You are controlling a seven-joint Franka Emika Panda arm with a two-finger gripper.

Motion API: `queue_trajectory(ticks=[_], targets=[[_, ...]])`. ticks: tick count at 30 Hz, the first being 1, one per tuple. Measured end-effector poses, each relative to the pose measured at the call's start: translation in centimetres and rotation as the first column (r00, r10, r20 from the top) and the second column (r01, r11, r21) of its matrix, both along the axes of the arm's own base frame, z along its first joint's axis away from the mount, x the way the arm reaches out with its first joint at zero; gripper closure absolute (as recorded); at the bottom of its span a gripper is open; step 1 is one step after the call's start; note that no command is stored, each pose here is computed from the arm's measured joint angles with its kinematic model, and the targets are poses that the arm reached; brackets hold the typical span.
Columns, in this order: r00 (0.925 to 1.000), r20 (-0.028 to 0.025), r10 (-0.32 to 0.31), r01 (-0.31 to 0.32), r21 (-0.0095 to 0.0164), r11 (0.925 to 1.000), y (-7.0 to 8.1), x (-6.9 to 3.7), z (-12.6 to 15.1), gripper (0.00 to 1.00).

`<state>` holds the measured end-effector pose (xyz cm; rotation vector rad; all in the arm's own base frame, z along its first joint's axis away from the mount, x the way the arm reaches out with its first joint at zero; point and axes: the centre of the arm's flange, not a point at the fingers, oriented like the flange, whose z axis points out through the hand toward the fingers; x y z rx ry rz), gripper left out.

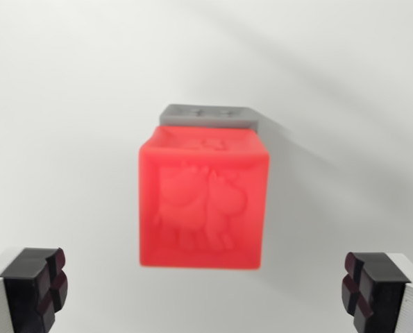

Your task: Destack cube

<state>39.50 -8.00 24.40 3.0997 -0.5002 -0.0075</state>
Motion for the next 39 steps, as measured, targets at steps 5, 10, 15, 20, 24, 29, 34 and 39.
queue_trajectory(ticks=[5, 10, 15, 20, 24, 29, 34, 39], targets=[[1.0, -0.0048, 0.0, 0.0, 0.0, 1.0, -0.1, 0.0, -2.5, 0.0], [1.0, -0.0022, -0.001, 0.001, 0.0003, 1.0, -0.1, -0.1, -4.0, 0.0], [1.0, -0.0028, 0.0, 0.0, 0.0004, 1.0, 0.0, -0.1, -5.7, 0.0], [1.0, -0.0026, 0.002, -0.002, 0.0001, 1.0, 0.0, -0.2, -6.9, 0.0], [1.0, -0.0016, 0.002, -0.002, 0.0001, 1.0, 0.0, -0.2, -7.4, 0.0], [1.0, -0.0014, 0.003, -0.003, 0.0, 1.0, 0.0, -0.2, -7.6, 1.0], [1.0, -0.0009, 0.003, -0.003, 0.0, 1.0, 0.0, -0.1, -7.5, 1.0], [1.0, -0.0008, 0.003, -0.003, 0.0, 1.0, 0.0, -0.1, -7.5, 1.0]])
